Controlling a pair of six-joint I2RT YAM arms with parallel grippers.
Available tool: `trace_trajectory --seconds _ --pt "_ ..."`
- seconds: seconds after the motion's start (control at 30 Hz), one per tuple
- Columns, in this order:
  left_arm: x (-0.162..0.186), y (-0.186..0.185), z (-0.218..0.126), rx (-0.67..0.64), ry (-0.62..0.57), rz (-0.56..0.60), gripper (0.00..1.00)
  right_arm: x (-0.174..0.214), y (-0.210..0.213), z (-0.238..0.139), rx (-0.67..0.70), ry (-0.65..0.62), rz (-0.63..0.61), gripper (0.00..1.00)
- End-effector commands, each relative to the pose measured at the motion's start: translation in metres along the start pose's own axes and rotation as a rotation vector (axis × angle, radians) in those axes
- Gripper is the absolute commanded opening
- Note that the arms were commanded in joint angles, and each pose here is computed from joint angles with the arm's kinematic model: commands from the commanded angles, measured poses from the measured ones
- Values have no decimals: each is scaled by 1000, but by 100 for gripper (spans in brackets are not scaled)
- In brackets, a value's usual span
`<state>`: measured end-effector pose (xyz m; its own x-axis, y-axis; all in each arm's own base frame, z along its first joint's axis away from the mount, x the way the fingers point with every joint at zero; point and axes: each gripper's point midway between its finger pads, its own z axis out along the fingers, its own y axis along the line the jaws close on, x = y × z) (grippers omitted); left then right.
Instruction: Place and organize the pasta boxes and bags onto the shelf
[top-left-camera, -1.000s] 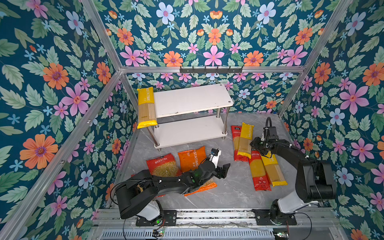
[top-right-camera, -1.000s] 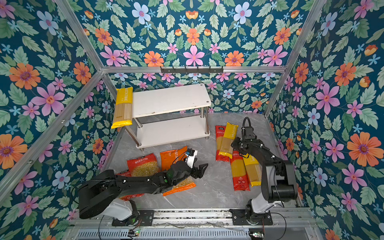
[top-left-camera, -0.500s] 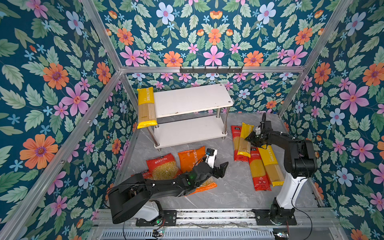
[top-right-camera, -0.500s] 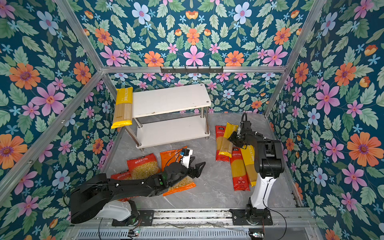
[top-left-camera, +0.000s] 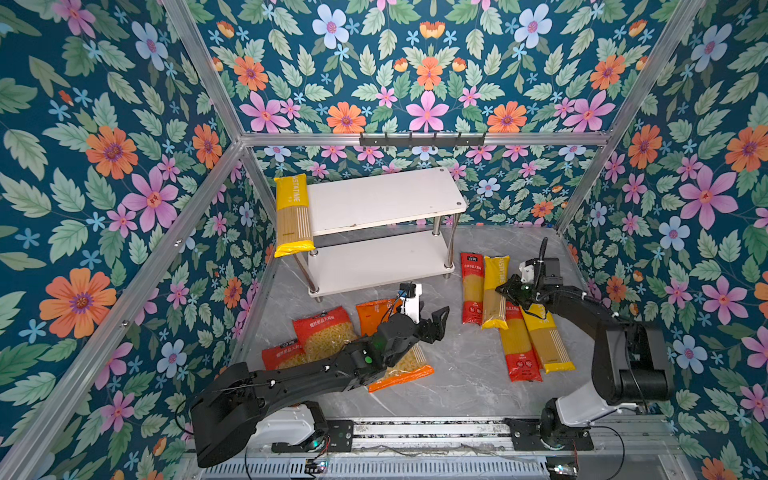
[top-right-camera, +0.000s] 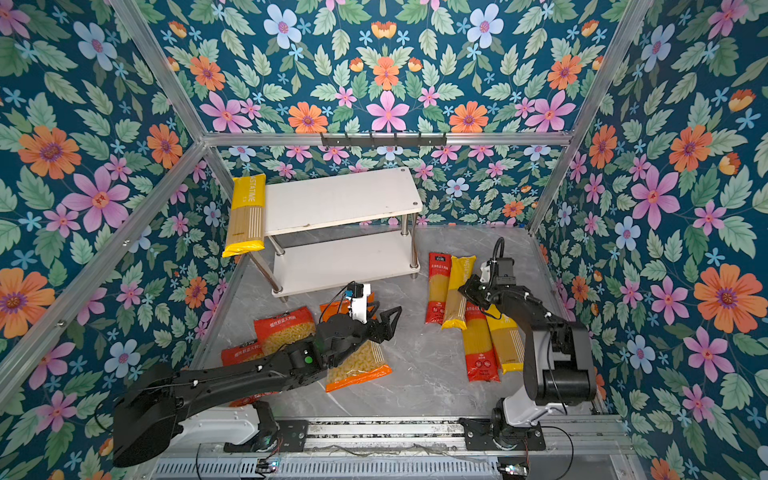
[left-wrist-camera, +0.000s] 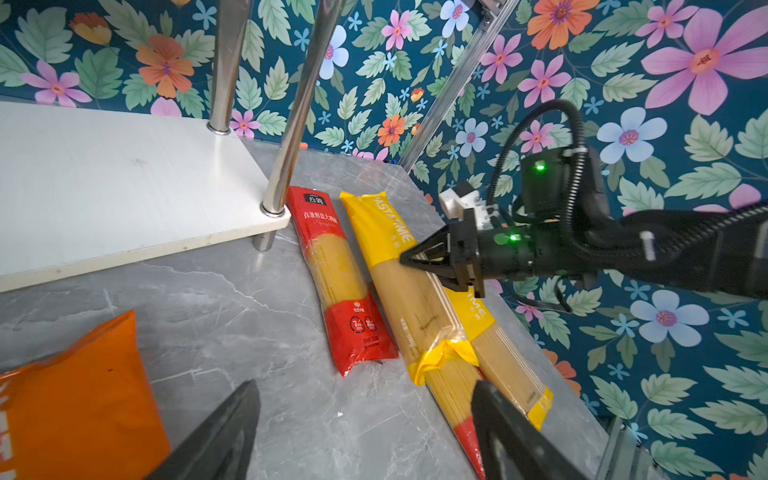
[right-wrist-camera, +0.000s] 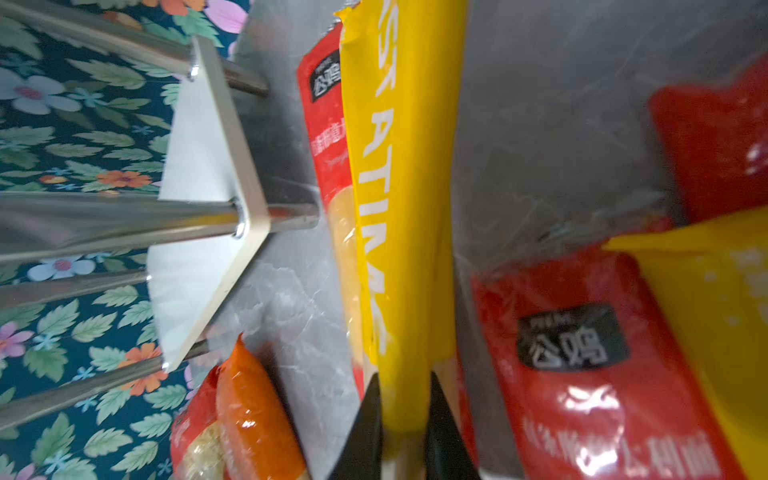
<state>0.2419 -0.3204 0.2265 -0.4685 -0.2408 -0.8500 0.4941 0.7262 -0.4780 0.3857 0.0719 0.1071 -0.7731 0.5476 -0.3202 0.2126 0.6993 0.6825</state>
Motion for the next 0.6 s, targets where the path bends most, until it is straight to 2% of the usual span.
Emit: trace_trajectory --seconds 0.0,0.1,0.27,0.4,0.57 --pt "-5 8 -4 -9 53 -46 81 -3 39 -23 -183 -74 -38 8" --pt "-19 7 -9 24 63 -63 81 12 60 -48 -264 -127 -97 6" --pt "-38 3 -9 119 76 -123 85 50 120 -90 -409 -219 -360 4" --pt "-48 -12 -7 210 79 -129 90 87 174 -125 -606 -298 -546 1" --pt "-77 -27 -22 348 8 -161 95 130 223 -148 -792 -288 -668 0"
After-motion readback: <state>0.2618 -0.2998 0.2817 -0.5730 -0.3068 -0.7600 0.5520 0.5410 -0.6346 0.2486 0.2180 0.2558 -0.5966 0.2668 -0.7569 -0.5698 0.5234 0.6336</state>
